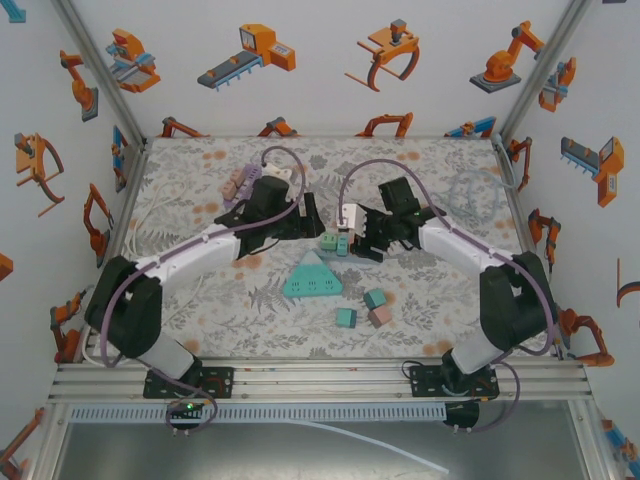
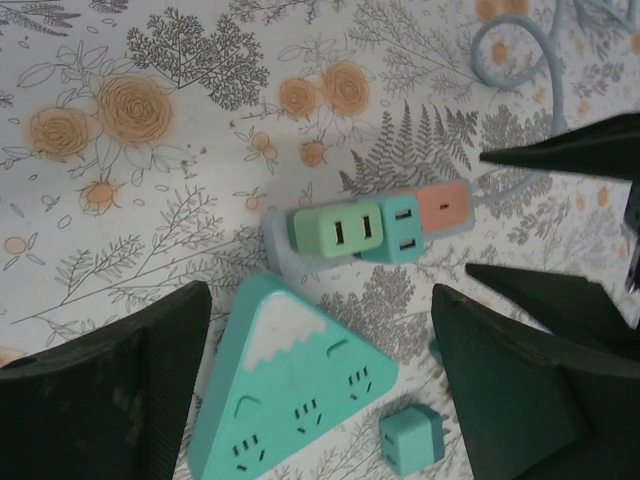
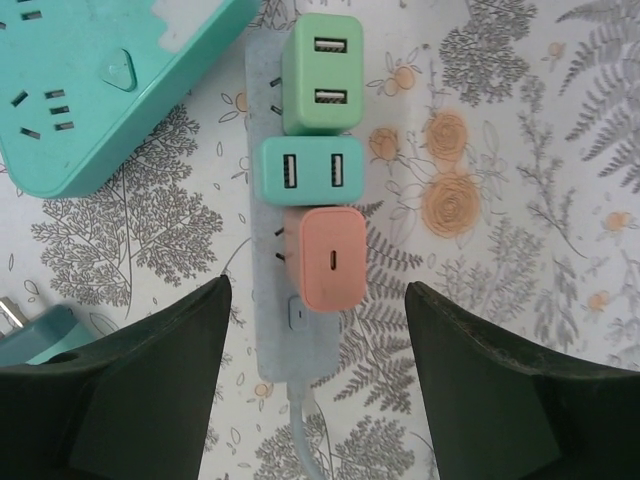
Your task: Pull the plug off the socket
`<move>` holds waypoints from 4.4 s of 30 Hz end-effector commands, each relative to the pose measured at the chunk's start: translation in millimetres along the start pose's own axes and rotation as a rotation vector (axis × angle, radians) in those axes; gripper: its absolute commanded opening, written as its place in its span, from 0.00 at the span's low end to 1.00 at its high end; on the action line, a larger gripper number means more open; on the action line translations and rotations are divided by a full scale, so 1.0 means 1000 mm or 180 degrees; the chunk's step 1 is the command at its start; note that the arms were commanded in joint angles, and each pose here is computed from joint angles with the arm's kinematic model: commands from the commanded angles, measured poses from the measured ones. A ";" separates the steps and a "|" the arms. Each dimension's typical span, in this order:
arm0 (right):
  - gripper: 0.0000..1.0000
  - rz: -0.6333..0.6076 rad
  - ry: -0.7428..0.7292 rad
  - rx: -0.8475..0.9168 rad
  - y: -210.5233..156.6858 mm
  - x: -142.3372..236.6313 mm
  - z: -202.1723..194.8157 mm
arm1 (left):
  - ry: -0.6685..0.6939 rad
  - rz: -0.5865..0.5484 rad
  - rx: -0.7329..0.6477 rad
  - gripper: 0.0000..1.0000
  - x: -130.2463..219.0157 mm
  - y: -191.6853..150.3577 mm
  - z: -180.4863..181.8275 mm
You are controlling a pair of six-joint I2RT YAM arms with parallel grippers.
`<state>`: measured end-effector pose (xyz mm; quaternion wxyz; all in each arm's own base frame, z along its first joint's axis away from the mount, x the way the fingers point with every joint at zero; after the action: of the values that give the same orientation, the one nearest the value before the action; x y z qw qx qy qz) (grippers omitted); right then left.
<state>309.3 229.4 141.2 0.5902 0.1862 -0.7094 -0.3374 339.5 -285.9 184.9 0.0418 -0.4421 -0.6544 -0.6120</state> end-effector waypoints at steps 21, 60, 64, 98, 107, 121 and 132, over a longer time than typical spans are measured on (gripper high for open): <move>0.61 -0.0201 0.0090 0.0014 0.007 -0.014 -0.004 | -0.0051 0.0733 -0.0331 0.53 -0.061 -0.042 -0.014; 0.44 0.0022 0.0552 -0.0277 -0.012 -0.027 -0.007 | 0.0209 0.1127 -0.0566 0.44 -0.059 -0.078 0.002; 0.36 0.0062 0.0562 -0.0305 -0.014 -0.030 -0.008 | 0.0209 0.1138 -0.0583 0.44 -0.059 -0.079 0.002; 0.04 -0.0501 0.0535 -0.0146 0.036 0.005 -0.005 | 0.0392 0.1426 -0.0632 0.43 -0.069 -0.113 0.015; 0.00 -0.0232 0.0384 -0.0016 0.018 -0.008 -0.006 | 0.0301 0.1423 -0.0671 0.43 -0.068 -0.110 0.012; 0.00 -0.0752 0.0454 -0.0181 0.054 -0.009 -0.007 | -0.0005 0.1954 -0.0660 0.42 -0.076 -0.158 0.004; 0.00 -0.0786 0.0436 -0.0016 0.066 0.005 0.006 | 0.0292 0.2108 -0.0660 0.41 -0.072 -0.182 0.025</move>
<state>322.8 234.4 108.7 0.6427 0.1351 -0.6548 -0.3741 343.1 -338.1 120.4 0.0379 -0.5306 -0.5656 -0.6302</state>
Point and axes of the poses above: each hand's point on the last joint's axis, 136 mm out from that joint toward the fingers, its own x axis back along the fingers, its own z axis along the line the jaws close on, y = z × x, the point moved 3 cm from there along x, back along the fingers, and after that the axes turned 14 degrees about -x, right-handed, at the moved point
